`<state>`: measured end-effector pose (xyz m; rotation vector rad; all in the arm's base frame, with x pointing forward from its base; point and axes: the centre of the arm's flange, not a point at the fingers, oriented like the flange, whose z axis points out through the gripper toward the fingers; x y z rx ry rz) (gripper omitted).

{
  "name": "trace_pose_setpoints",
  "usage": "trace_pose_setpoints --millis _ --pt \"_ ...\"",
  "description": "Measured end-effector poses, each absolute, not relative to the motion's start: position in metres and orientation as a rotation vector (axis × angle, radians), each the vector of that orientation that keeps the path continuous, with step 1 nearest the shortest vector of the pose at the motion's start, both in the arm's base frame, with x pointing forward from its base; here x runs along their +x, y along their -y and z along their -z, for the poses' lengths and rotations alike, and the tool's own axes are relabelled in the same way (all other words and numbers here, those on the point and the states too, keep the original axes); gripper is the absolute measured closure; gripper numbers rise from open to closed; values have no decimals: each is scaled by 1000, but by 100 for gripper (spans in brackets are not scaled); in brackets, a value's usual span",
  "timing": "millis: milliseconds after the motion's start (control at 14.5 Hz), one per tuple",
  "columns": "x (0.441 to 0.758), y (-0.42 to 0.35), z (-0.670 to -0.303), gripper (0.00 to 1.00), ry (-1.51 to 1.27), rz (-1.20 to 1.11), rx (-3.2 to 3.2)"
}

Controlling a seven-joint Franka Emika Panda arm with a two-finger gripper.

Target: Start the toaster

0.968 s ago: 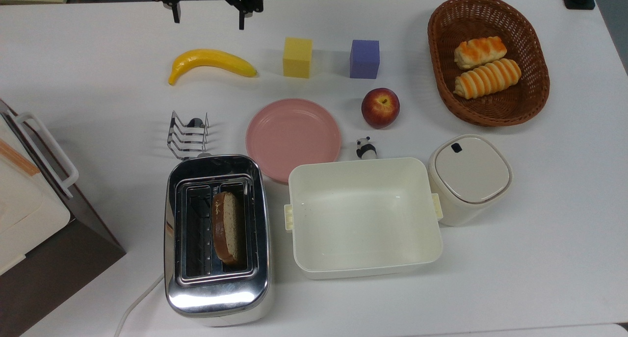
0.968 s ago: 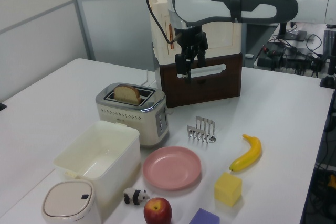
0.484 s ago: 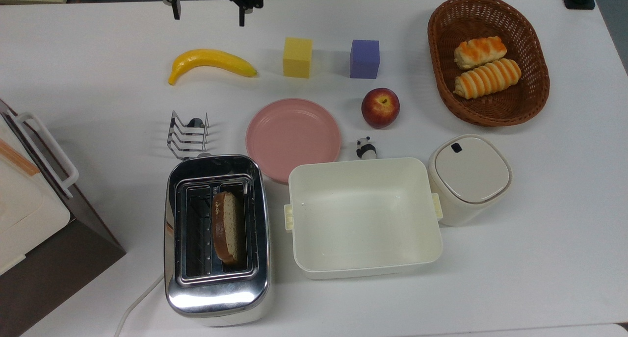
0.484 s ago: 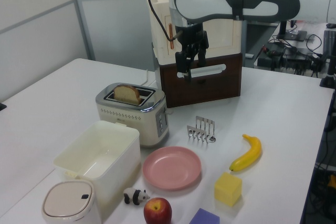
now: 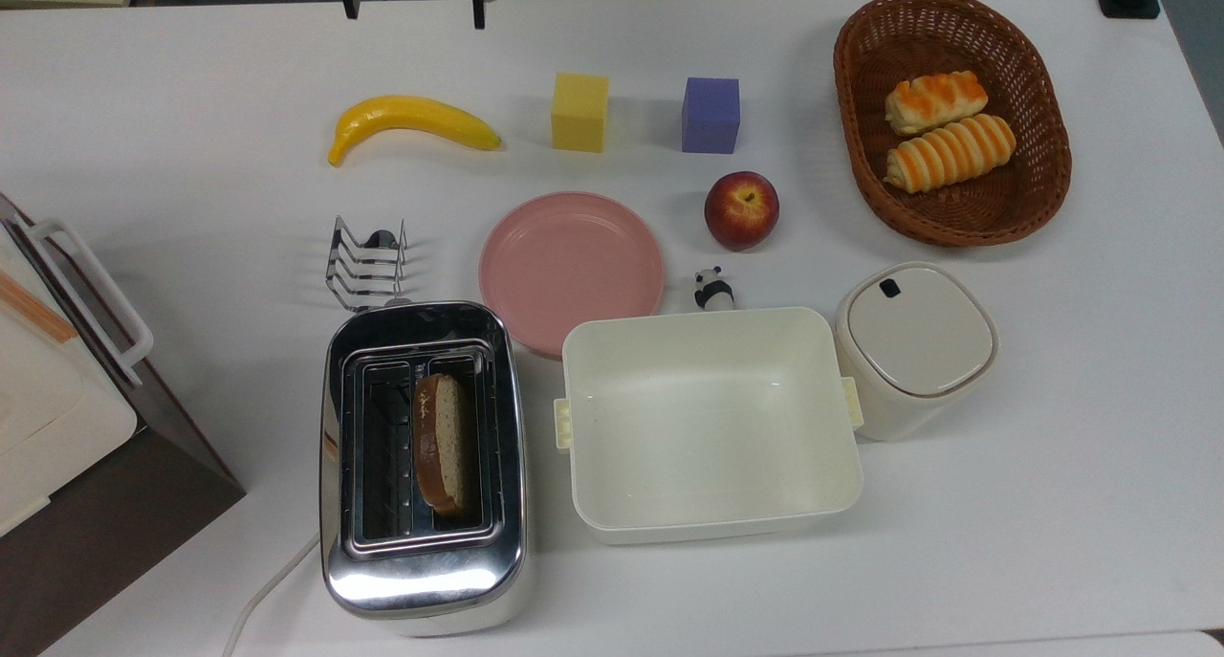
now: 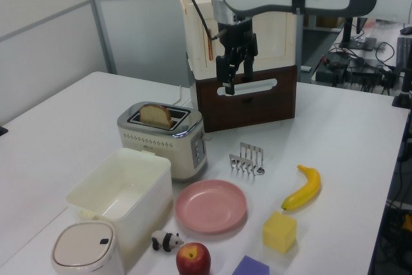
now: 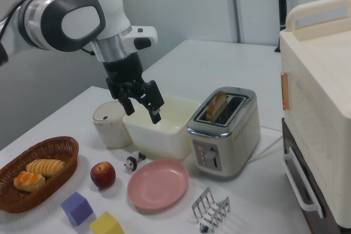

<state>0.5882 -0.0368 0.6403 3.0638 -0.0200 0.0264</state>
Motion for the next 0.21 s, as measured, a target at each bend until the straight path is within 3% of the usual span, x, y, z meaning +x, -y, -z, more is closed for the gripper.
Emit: trace_pose_setpoints --millis 207 --pt "587 35 -642 0 28 -32 3101"
